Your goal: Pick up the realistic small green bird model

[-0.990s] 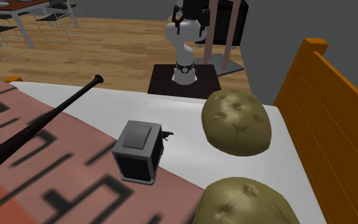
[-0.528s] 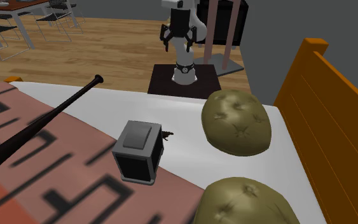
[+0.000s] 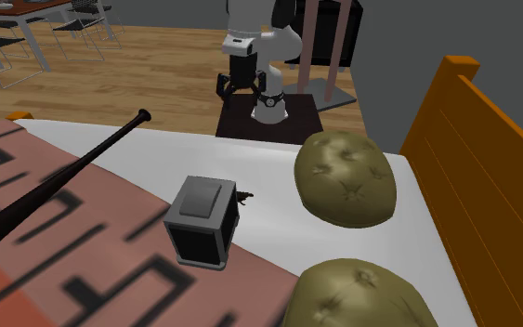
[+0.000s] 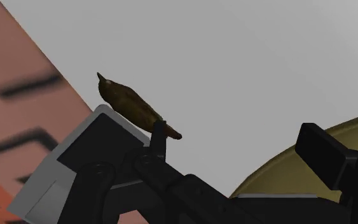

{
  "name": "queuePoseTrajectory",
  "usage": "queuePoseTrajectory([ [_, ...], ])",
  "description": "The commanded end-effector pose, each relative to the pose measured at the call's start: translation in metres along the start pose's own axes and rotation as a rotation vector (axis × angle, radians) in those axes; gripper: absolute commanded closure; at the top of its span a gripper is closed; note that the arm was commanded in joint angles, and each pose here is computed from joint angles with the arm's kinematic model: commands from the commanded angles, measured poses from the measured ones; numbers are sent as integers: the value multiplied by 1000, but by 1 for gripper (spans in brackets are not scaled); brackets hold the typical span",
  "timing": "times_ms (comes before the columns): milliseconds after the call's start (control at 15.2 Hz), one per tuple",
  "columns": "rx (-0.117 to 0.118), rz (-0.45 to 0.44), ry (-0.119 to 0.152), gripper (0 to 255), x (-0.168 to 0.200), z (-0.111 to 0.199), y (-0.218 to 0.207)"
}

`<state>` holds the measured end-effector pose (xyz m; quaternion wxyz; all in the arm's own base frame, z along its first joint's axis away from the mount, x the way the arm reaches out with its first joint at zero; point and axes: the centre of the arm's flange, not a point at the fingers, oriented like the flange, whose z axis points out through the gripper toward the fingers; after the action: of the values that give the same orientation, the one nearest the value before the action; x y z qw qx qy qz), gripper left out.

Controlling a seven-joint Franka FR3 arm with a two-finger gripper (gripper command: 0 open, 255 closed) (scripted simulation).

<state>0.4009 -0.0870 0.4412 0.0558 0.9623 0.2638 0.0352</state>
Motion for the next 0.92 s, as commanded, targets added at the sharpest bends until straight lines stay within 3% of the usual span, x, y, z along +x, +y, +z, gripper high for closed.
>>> queuePoseTrajectory([
  [0, -2, -88, 1, 0, 4, 19, 16],
  [858, -5, -618, 0, 0, 67, 157, 94],
])
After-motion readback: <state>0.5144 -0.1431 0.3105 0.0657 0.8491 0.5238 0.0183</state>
